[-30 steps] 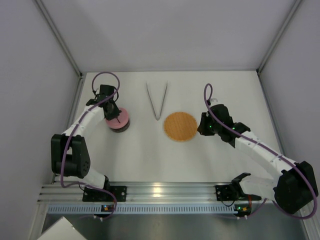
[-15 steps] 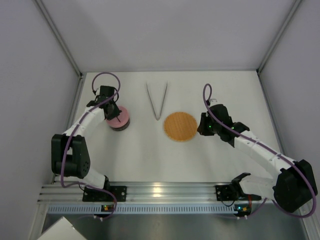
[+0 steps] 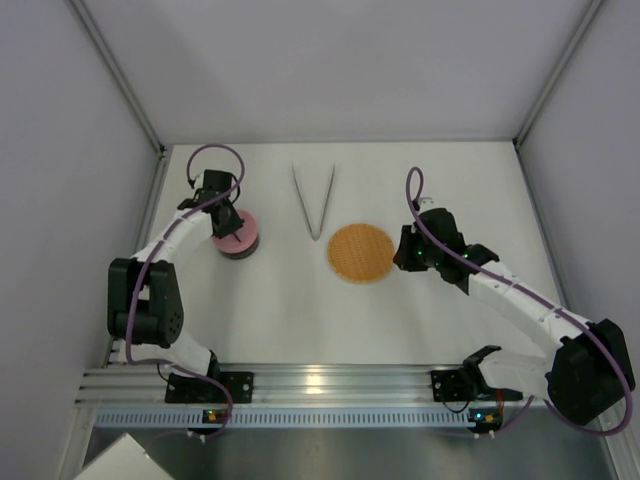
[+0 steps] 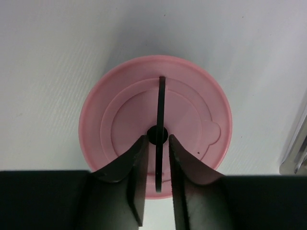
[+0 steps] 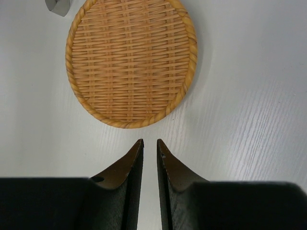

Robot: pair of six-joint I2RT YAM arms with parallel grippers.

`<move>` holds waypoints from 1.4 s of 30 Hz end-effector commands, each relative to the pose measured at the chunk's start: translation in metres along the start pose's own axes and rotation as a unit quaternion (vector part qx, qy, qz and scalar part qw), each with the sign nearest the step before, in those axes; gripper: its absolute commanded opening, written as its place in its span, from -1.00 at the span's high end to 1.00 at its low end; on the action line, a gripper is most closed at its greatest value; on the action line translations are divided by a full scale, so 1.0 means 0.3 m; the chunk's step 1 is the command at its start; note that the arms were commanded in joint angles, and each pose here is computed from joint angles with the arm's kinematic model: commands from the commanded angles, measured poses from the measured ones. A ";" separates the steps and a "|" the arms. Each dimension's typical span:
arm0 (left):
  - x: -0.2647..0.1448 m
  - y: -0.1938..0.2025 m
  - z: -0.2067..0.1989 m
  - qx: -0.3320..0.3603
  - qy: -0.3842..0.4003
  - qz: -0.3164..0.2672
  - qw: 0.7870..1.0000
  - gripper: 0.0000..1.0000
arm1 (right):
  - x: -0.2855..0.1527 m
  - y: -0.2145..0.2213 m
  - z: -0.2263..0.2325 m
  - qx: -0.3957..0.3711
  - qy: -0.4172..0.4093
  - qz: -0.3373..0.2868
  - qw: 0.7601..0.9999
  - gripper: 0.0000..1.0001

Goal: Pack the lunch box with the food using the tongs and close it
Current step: Close the box lid on the packing box, then reset both arms

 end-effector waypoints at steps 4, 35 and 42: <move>0.045 0.054 0.061 0.023 -0.057 0.040 0.997 0.23 | 0.013 -0.040 0.018 -0.007 -0.019 -0.032 0.999 0.67; -0.455 -0.095 -0.070 0.060 0.218 -0.024 0.974 -0.56 | -0.040 -0.059 0.016 -0.004 -0.013 -0.064 0.998 0.63; -0.626 -0.023 0.044 0.108 0.295 -0.077 0.946 -0.97 | -0.170 -0.110 0.032 0.008 -0.033 -0.147 0.989 0.39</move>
Point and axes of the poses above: each gripper's point midway between its finger pads, its own x axis out along the fingers, its own z axis along the line the jaws close on, y = z × x, the point moved 8 cm from there along -x, back along the fingers, and after that the axes turned 12 degrees about -x, right-handed, at the moved point
